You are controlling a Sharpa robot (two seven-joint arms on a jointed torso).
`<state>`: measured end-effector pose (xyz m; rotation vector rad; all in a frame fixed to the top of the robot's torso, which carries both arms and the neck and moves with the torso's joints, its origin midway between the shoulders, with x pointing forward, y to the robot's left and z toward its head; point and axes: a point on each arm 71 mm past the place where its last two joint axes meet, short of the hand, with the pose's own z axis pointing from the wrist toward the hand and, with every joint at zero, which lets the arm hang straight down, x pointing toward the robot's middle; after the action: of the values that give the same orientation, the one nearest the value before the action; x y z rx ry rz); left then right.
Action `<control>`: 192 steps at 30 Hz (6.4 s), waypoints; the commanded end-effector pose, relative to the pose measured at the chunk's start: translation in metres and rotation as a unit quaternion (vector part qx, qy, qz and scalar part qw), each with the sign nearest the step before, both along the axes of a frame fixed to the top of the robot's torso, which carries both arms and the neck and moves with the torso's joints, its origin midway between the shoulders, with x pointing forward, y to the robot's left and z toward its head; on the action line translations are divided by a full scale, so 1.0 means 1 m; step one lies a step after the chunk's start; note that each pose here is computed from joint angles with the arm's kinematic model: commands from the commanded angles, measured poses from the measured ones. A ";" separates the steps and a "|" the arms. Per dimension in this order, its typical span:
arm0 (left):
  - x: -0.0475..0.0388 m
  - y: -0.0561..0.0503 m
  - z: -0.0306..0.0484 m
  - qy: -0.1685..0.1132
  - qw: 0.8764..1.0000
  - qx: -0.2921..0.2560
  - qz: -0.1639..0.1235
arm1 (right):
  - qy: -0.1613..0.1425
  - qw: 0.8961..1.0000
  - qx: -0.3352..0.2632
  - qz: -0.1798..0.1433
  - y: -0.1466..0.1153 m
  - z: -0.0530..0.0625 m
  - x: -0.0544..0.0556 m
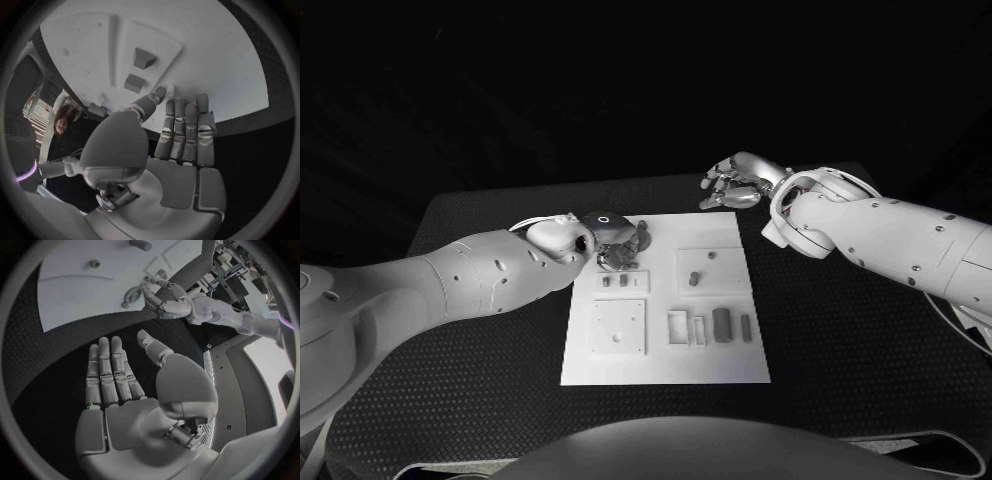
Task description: Assemble the parts on the task board
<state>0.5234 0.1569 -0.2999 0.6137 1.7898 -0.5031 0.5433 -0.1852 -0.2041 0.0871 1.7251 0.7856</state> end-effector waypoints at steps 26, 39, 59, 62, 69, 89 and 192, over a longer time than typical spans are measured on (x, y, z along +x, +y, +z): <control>-0.0001 -0.001 0.0031 -0.012 1.000 -0.021 0.000 | 0.001 1.000 0.002 0.005 0.001 0.000 0.000; -0.0029 0.007 0.0039 -0.010 1.000 -0.028 -0.002 | 0.001 1.000 0.001 0.003 -0.001 0.000 0.000; -0.0053 0.005 0.0016 0.003 1.000 -0.018 -0.022 | 0.001 1.000 0.001 0.003 -0.001 0.000 0.000; -0.0047 0.002 0.0025 -0.006 0.999 -0.021 -0.030 | 0.001 1.000 0.001 0.004 0.000 0.000 0.000; -0.0047 -0.001 0.0037 -0.012 0.999 -0.028 -0.038 | 0.001 1.000 0.001 0.004 0.000 0.000 0.000; -0.0057 -0.006 0.0005 0.006 0.999 -0.020 -0.046 | 0.002 1.000 0.002 0.005 0.001 0.000 0.000; -0.0039 -0.003 -0.0064 0.007 0.999 -0.020 -0.028 | 0.002 1.000 0.003 0.004 -0.001 0.000 -0.001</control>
<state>0.5213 0.1549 -0.3046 0.6474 1.7772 -0.5629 0.5431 -0.1864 -0.2042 0.0933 1.7263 0.7886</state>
